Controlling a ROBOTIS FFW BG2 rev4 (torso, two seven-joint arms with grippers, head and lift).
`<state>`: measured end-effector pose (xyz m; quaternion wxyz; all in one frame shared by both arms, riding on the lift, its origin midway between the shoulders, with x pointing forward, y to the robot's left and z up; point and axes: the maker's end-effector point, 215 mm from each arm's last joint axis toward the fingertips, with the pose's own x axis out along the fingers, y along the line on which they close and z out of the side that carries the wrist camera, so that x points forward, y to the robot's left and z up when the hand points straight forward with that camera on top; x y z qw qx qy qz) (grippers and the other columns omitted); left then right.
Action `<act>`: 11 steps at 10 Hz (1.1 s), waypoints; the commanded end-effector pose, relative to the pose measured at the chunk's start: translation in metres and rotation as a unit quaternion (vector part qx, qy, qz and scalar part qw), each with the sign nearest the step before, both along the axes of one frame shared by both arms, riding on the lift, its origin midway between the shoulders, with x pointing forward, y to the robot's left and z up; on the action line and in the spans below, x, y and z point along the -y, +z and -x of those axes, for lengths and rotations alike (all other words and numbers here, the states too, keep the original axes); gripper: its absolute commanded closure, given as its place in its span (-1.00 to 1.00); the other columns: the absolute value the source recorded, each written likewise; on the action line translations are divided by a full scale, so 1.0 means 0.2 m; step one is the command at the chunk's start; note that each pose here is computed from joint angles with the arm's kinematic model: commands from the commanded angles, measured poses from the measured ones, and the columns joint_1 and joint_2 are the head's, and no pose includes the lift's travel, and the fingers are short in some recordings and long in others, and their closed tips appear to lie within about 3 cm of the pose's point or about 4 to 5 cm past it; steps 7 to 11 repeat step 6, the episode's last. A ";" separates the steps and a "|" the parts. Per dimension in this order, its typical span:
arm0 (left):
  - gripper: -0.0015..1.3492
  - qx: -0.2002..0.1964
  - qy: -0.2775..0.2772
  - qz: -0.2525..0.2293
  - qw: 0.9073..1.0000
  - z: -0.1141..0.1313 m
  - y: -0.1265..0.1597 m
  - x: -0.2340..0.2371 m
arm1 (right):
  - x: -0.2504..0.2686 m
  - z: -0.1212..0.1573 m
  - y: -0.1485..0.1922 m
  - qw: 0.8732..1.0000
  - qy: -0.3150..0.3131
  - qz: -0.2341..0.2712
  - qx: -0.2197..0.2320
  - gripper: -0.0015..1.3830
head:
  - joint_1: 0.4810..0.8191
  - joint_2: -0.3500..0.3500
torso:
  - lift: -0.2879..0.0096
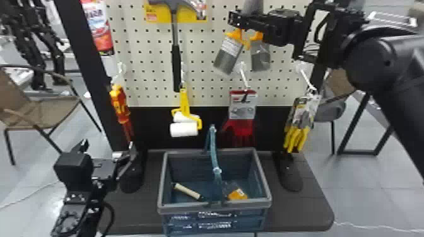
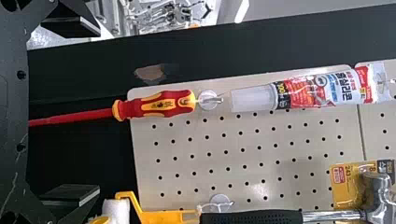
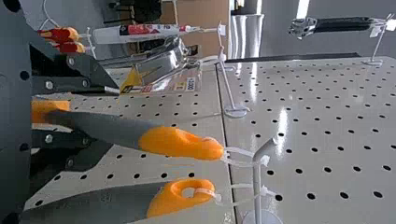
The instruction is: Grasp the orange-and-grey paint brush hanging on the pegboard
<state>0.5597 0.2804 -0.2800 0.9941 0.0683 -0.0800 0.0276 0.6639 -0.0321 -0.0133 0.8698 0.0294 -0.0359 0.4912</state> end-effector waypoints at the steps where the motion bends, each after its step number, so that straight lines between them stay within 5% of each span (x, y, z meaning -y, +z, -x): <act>1: -0.81 0.000 0.000 0.001 1.000 0.00 0.00 0.00 | 0.01 0.00 0.00 1.000 -0.002 0.004 0.004 0.69 | -0.60 0.00 | 0.26; 11: -0.81 0.002 -0.001 0.002 1.000 0.00 0.01 0.00 | 0.03 0.00 0.01 1.000 -0.005 0.006 0.008 0.69 | -0.60 0.00 | 0.26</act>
